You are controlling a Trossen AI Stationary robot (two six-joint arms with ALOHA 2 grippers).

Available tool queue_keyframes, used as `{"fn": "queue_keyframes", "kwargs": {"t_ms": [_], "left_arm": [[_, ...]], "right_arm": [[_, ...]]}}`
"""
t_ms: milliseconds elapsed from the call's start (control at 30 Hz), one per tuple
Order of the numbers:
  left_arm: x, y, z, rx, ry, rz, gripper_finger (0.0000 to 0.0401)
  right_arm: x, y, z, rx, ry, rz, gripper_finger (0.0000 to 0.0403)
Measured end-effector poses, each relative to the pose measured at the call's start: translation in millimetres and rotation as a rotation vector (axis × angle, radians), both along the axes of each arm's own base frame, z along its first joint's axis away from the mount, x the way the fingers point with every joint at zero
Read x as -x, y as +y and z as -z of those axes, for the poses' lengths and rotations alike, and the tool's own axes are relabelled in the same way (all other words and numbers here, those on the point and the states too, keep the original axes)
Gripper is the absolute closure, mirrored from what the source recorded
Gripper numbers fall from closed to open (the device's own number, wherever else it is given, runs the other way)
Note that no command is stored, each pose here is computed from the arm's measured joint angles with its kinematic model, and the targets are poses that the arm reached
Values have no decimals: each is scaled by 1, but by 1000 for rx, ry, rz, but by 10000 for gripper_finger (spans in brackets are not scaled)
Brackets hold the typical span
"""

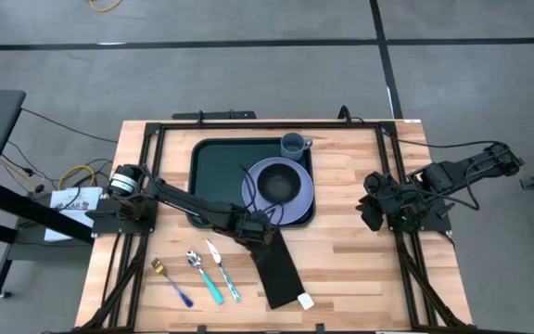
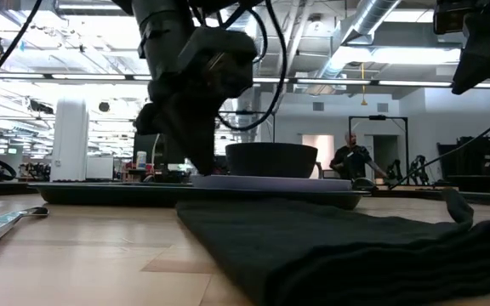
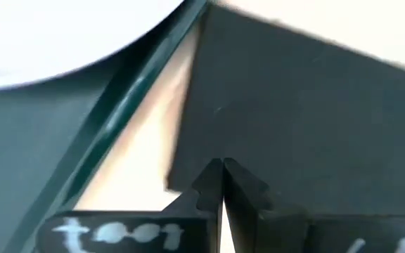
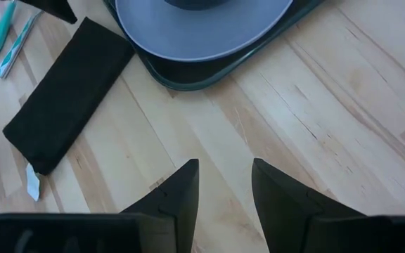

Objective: Set up tray
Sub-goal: Put the black table napkin on the black tray to the left of the violet plate

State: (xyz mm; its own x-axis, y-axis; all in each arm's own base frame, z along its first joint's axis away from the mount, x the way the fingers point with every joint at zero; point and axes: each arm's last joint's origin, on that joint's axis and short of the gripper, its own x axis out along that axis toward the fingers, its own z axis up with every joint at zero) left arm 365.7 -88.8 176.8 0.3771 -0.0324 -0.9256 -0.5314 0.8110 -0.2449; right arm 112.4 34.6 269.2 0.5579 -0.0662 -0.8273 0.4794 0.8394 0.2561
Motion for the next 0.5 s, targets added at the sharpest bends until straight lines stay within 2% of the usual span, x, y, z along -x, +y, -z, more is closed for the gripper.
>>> {"fn": "queue_keyframes", "kwargs": {"t_ms": [100, 200, 500], "left_arm": [[-4, -1, -2, 34, -42, 7, 397], [-9, 1, -4, 72, -79, 11, 375], [-9, 7, 0, 73, -46, 18, 237]], "right_arm": [[0, 0, 0, 0, -1, 0, 281], [0, 0, 0, 2, -1, -2, 281], [0, 0, 0, 10, -2, -15, 281]]}}
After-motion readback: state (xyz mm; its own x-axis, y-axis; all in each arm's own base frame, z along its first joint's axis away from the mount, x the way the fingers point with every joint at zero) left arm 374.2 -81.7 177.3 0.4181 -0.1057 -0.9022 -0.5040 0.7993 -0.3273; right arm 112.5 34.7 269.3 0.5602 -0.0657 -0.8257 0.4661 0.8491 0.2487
